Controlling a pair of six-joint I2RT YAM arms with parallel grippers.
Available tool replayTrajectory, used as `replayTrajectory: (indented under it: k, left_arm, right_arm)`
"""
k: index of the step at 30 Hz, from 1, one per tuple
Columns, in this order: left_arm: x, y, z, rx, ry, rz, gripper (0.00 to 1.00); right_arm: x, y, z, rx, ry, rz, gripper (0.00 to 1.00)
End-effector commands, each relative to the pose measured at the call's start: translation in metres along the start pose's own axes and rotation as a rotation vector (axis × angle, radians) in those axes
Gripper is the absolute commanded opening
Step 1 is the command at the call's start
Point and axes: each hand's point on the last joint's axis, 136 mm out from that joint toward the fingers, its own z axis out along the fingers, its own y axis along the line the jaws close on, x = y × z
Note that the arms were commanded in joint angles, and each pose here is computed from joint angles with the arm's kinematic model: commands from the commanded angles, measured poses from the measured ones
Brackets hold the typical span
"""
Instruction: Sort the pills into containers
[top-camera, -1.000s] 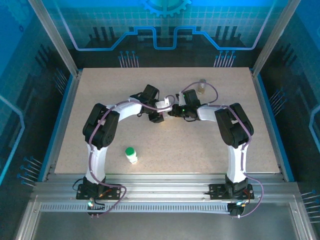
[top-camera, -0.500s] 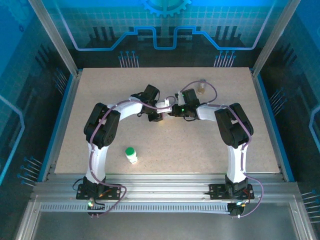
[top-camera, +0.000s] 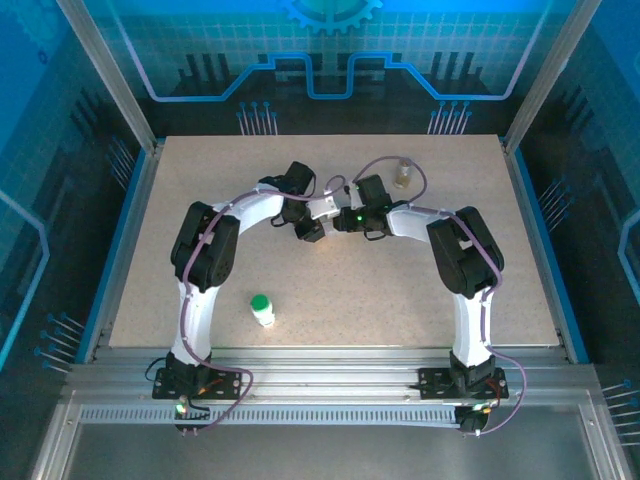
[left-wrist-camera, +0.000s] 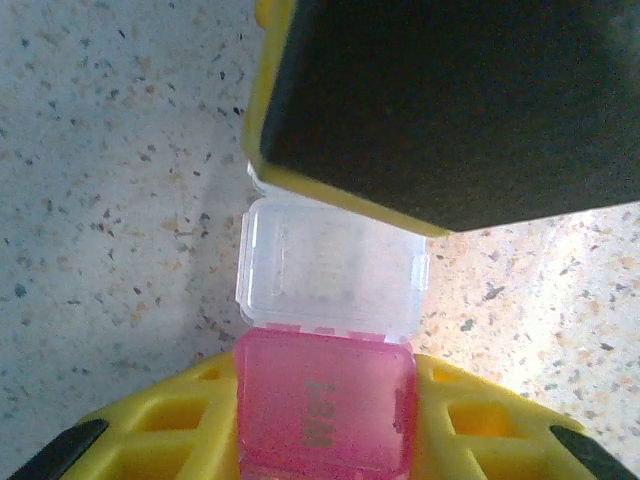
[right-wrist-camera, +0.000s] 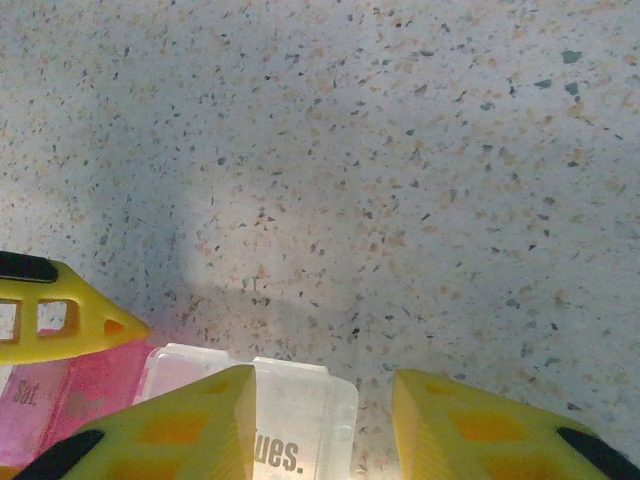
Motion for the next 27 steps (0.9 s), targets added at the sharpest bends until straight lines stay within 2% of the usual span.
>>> replayTrajectory:
  k: [1, 6, 13, 19, 27]
  left_arm:
    - [-0.012, 0.012, -0.01, -0.017, -0.04, -0.088, 0.32]
    - [-0.012, 0.024, -0.014, -0.067, -0.047, -0.155, 0.3]
    - [-0.012, 0.042, -0.026, -0.086, -0.073, -0.301, 0.31]
    - [-0.012, 0.04, -0.029, -0.097, -0.092, -0.314, 0.32]
    - [0.0, 0.035, -0.028, -0.088, -0.049, -0.355, 0.36]
  right_arm:
    - [0.084, -0.019, 0.008, 0.107, 0.284, -0.028, 0.4]
    - [0.088, -0.019, 0.006, 0.113, 0.304, -0.033, 0.4]
    - [0.102, -0.024, 0.002, 0.216, 0.359, -0.129, 0.4]
    - [0.111, -0.023, -0.003, 0.224, 0.381, -0.131, 0.42]
    - [0.111, -0.022, -0.003, 0.214, 0.375, -0.122, 0.42]
